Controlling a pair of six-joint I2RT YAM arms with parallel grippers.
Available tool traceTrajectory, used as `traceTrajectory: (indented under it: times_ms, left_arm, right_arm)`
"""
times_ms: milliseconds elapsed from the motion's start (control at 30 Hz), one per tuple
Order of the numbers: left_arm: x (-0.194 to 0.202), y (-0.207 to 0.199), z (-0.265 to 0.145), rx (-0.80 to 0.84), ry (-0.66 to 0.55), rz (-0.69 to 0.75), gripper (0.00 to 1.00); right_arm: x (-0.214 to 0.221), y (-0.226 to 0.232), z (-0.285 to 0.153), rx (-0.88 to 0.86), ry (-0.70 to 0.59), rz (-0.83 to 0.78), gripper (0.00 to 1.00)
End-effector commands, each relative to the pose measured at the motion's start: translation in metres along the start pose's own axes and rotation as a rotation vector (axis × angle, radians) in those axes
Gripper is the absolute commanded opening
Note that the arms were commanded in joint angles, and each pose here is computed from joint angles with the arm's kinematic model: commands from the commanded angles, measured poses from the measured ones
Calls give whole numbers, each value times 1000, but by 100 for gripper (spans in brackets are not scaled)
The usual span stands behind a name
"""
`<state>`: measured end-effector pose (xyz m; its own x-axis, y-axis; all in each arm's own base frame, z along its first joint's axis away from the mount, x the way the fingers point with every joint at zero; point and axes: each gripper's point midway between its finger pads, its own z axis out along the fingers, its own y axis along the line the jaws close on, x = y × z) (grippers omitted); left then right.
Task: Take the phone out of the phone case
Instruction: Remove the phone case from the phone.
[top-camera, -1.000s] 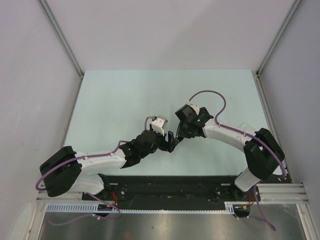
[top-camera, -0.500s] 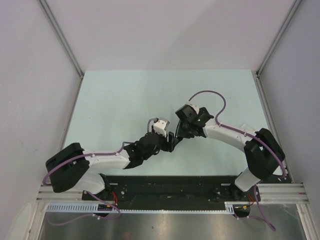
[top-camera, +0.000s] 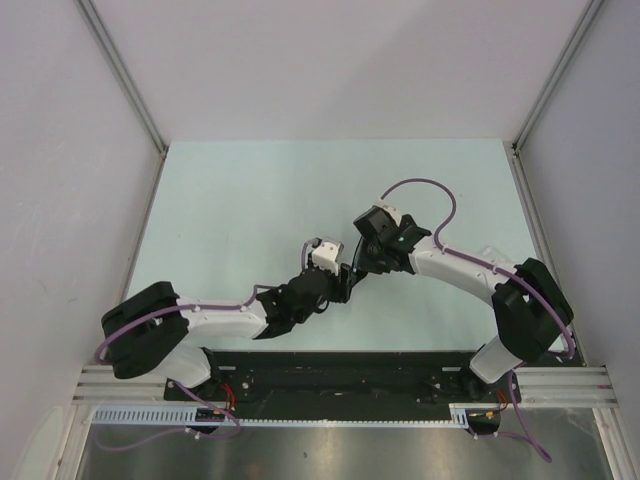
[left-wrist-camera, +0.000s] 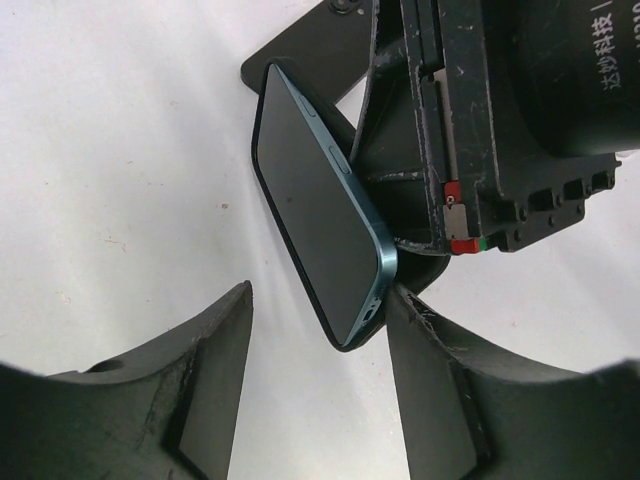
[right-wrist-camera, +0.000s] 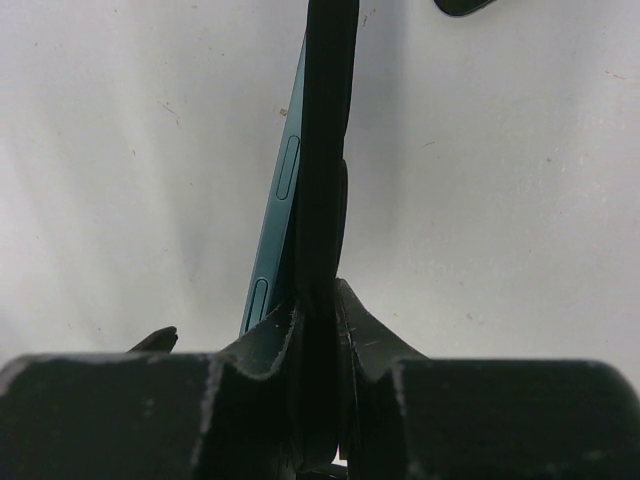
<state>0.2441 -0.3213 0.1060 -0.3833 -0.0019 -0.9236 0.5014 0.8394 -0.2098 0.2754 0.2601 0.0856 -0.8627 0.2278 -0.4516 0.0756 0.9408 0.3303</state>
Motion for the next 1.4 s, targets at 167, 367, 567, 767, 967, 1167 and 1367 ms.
traceTrajectory:
  times_ms: [167,367,567,767,967,1167,1367]
  left_arm:
    - [-25,21,-3,-126,-86,-9,58]
    - [-30,22,8,-159,-102,41,52]
    - [-29,33,17,-254,-106,63,42]
    - [-40,36,24,-302,-120,125,48]
    - [-40,31,32,-291,-126,125,51]
    - [-41,32,36,-257,-125,90,39]
    - [-48,38,30,-249,-139,53,9]
  right_arm:
    - [-25,35,-27,-125,-80,15,0]
    - [-26,40,-31,-151,-83,17,0]
    - [-26,38,-37,-147,-90,12,0]
    - [-27,42,-41,-166,-94,7,0]
    - [-27,45,-47,-183,-98,7,0]
    - [-30,46,-56,-195,-112,10,0]
    - [-32,44,-60,-200,-116,11,0]
